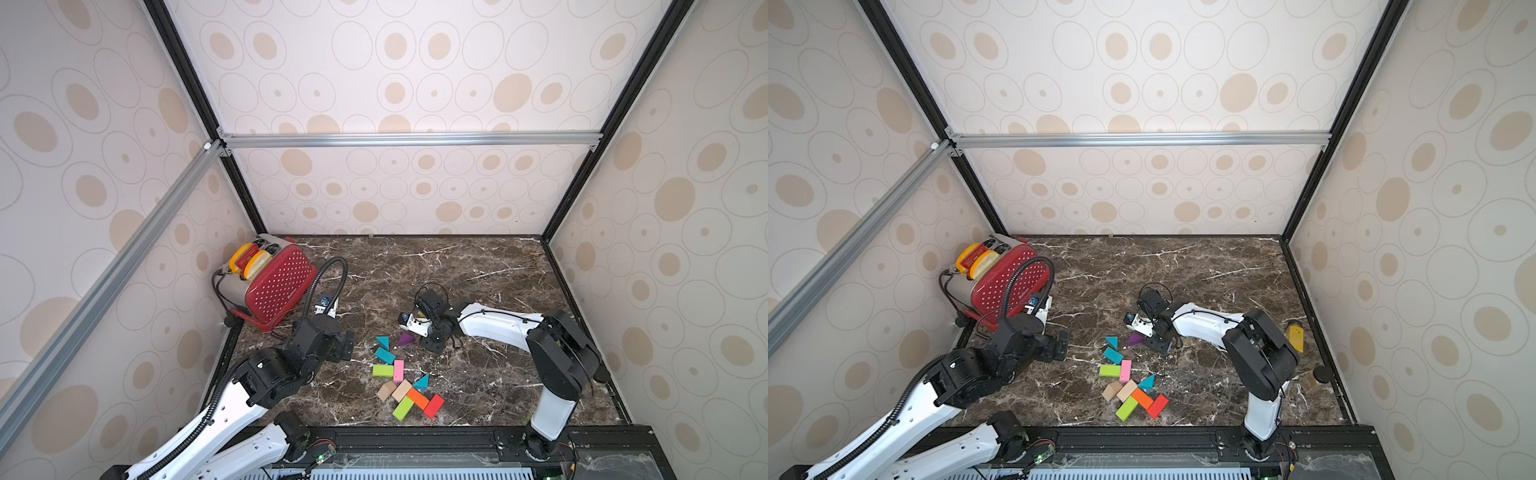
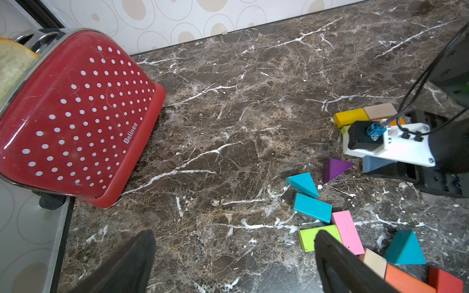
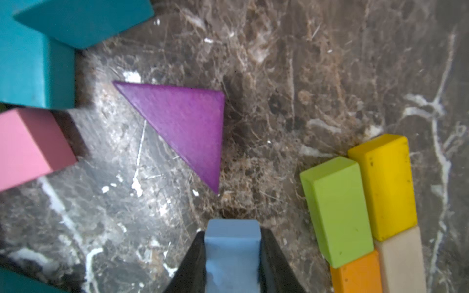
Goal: Assemble a piece of candy with building blocks
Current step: Assemble the building block at the center of the board.
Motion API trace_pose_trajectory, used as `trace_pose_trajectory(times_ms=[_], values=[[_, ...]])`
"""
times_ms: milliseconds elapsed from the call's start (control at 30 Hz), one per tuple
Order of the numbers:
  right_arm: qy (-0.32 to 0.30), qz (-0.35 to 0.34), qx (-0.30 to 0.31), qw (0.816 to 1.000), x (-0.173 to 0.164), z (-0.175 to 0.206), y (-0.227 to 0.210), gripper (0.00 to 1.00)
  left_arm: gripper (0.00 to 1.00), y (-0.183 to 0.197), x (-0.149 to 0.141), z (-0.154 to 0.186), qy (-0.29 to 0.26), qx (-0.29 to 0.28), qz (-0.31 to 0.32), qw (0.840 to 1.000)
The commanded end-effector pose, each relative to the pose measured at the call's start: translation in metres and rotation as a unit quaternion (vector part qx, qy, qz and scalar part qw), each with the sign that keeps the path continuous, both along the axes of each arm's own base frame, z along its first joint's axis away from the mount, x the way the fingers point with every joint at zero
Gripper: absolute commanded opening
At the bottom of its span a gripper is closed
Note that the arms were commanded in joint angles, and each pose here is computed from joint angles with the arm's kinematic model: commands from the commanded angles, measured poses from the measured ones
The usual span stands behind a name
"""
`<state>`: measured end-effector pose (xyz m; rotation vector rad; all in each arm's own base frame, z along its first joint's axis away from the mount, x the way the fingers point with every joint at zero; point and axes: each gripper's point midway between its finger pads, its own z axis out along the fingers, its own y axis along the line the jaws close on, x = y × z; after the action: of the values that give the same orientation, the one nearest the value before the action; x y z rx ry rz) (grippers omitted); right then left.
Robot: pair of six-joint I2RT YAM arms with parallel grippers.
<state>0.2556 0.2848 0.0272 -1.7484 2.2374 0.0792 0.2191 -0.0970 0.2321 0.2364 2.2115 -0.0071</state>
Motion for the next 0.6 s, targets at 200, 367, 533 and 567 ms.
trace_pose_trajectory(times_ms=[200, 367, 533, 567], values=[[-0.003, 0.056, -0.019, 0.998, 0.009, -0.006, 0.003, 0.36, 0.98, 0.001, 0.001, 0.002, 0.0, 0.006, -0.001, 1.0], [-0.023, 0.043, 0.004, 0.999, 0.016, 0.007, 0.01, 0.54, 0.98, 0.0, 0.001, 0.001, 0.002, 0.01, -0.004, 1.0], [-0.05, -0.092, 0.047, 0.993, 0.027, 0.047, 0.002, 0.61, 0.98, -0.001, 0.001, 0.002, 0.003, 0.008, -0.005, 1.0], [-0.044, -0.138, 0.063, 0.987, 0.024, 0.056, -0.001, 0.61, 0.98, -0.001, 0.001, 0.002, 0.002, 0.007, -0.006, 1.0]])
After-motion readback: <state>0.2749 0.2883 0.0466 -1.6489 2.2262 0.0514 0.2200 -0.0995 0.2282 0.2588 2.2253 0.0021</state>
